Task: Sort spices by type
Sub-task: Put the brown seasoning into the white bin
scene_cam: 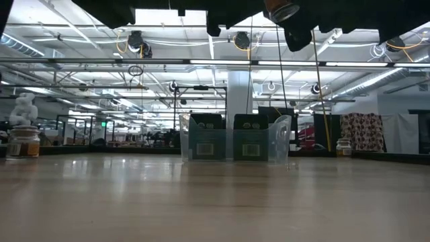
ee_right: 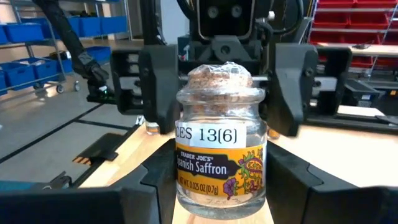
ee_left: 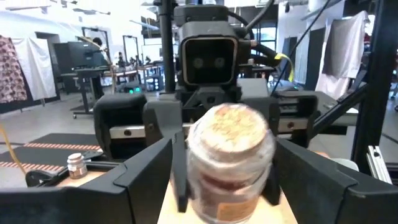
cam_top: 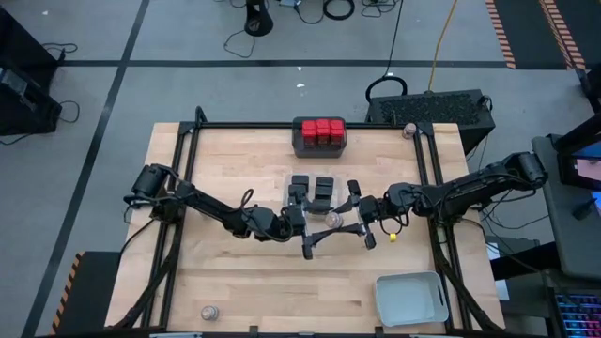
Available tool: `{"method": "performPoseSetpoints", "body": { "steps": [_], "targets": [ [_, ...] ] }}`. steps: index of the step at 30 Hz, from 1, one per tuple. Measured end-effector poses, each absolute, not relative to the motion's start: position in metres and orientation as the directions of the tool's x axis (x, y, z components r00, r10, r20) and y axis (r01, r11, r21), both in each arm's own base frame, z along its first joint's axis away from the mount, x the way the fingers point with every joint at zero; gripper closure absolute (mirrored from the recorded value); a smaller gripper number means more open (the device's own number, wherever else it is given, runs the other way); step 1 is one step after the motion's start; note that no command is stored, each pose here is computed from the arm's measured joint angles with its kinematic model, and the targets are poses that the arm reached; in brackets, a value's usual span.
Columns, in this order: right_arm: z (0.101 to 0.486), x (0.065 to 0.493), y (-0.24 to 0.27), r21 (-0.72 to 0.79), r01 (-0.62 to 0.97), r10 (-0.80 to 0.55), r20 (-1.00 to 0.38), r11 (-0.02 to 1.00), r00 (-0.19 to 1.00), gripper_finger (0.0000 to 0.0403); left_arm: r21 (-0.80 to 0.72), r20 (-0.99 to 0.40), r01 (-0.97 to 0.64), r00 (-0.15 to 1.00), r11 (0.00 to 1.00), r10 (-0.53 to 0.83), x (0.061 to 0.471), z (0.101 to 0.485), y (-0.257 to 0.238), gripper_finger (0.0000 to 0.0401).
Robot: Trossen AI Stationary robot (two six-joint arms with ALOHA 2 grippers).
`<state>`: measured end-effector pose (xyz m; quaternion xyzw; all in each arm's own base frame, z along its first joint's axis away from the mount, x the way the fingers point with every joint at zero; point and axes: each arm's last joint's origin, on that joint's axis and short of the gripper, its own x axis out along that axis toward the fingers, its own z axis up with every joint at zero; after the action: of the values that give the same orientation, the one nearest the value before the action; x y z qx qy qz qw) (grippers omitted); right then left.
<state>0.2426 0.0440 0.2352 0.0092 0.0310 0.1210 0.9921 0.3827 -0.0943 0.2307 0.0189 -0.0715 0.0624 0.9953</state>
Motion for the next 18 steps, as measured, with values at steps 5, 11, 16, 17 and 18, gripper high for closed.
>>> {"method": "performPoseSetpoints", "body": {
  "steps": [5, 11, 16, 17, 18],
  "targets": [
    [0.2368, 0.2427, 0.0440, 0.024, -0.237, 0.238, -0.042, 0.971, 0.970, 0.0238, 0.024, 0.155, -0.125, 0.981, 0.992, 0.120, 0.3836, 0.2317, -0.0905, 0.0125],
    [0.2370, 0.2427, 0.0439, 0.024, -0.237, 0.238, -0.040, 0.971, 0.970, 0.0238, 0.024, 0.166, -0.121, 0.979, 0.992, 0.115, 0.3837, 0.2327, -0.0895, 0.0125],
    [0.2371, 0.2427, 0.0440, 0.024, -0.238, 0.239, -0.040, 0.971, 0.970, 0.0238, 0.034, 0.168, -0.096, 0.982, 0.995, 0.089, 0.3838, 0.2329, -0.0901, 0.0134],
    [0.2370, 0.2427, 0.0440, 0.024, -0.238, 0.239, -0.040, 0.971, 0.970, 0.0238, 0.037, 0.168, -0.096, 0.982, 0.995, 0.088, 0.3838, 0.2329, -0.0901, 0.0141],
    [0.2370, 0.2427, 0.0440, 0.025, -0.238, 0.239, -0.040, 0.971, 0.970, 0.0238, 0.046, 0.168, -0.097, 0.982, 0.994, 0.088, 0.3838, 0.2329, -0.0901, 0.0148]
  ]
}}
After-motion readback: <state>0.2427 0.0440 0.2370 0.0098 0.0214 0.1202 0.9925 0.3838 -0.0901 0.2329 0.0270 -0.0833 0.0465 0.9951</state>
